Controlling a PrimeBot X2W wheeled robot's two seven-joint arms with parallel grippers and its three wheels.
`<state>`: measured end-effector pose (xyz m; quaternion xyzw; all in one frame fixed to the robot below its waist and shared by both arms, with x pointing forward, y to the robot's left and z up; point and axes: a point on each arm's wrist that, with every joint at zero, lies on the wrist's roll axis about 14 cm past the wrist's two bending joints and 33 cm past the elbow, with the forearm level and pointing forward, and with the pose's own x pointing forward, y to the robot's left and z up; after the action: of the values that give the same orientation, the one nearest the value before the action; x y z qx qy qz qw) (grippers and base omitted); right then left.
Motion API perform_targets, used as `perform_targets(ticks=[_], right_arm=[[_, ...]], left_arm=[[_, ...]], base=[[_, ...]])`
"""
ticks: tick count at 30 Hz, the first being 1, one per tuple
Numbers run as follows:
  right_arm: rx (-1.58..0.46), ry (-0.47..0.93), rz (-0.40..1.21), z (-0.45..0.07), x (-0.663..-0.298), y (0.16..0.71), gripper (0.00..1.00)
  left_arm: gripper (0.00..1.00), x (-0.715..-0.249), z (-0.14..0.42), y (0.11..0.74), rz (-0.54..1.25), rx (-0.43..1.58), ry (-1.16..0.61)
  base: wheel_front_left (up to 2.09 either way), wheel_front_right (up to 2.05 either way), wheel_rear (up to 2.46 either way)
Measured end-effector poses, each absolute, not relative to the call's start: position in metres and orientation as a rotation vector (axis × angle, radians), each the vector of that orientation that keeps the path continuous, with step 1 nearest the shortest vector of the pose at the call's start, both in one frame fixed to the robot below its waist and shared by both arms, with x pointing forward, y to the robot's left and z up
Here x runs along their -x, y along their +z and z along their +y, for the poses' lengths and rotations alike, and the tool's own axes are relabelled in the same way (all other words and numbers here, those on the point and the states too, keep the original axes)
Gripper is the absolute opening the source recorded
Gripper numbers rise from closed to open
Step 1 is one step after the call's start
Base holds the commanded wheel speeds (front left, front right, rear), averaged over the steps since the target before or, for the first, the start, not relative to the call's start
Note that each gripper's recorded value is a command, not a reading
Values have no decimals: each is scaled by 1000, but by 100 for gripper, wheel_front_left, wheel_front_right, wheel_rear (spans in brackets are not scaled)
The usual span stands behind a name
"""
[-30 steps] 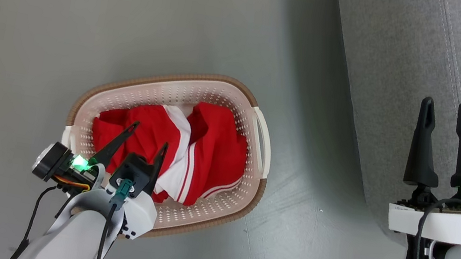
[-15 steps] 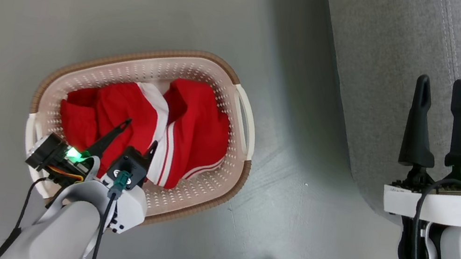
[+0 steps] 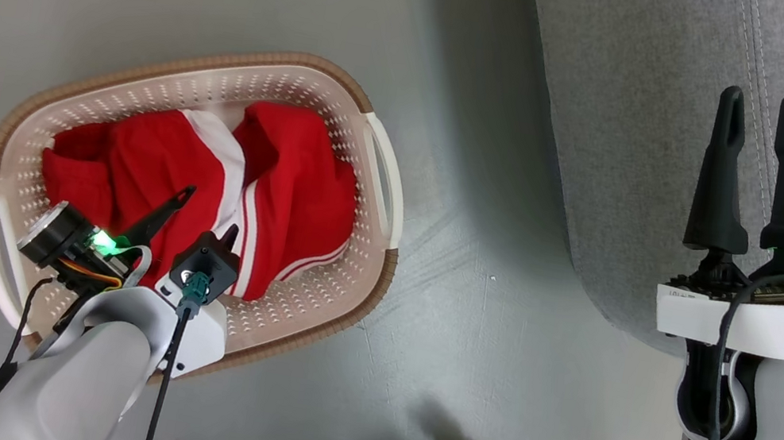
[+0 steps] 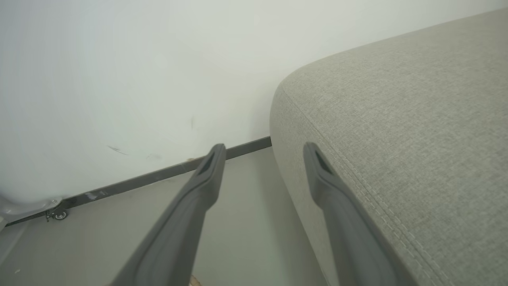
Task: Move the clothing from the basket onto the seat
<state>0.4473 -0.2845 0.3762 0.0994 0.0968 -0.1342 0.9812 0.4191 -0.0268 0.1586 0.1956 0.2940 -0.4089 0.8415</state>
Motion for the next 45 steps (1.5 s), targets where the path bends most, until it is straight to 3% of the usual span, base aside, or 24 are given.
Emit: perform_targets(ticks=[27,31,32,45], right_arm=[[-204,-286,210,-293,-454,367,100],[-205,-284,216,-292,-453,366,100],[-205,-284,216,-292,-453,366,100],[-208,-288,212,-293,-453,367,100]], left_arm=[[100,-423,0,102,771,-597,-762],[28,-422,5,97,793,-624,-757],[0,-423,5,97,794,-627,-758],[0,-435,-23,113,714,-604,-790]], base=[[0,0,0],[0,0,0],[0,0,0],[0,0,0]])
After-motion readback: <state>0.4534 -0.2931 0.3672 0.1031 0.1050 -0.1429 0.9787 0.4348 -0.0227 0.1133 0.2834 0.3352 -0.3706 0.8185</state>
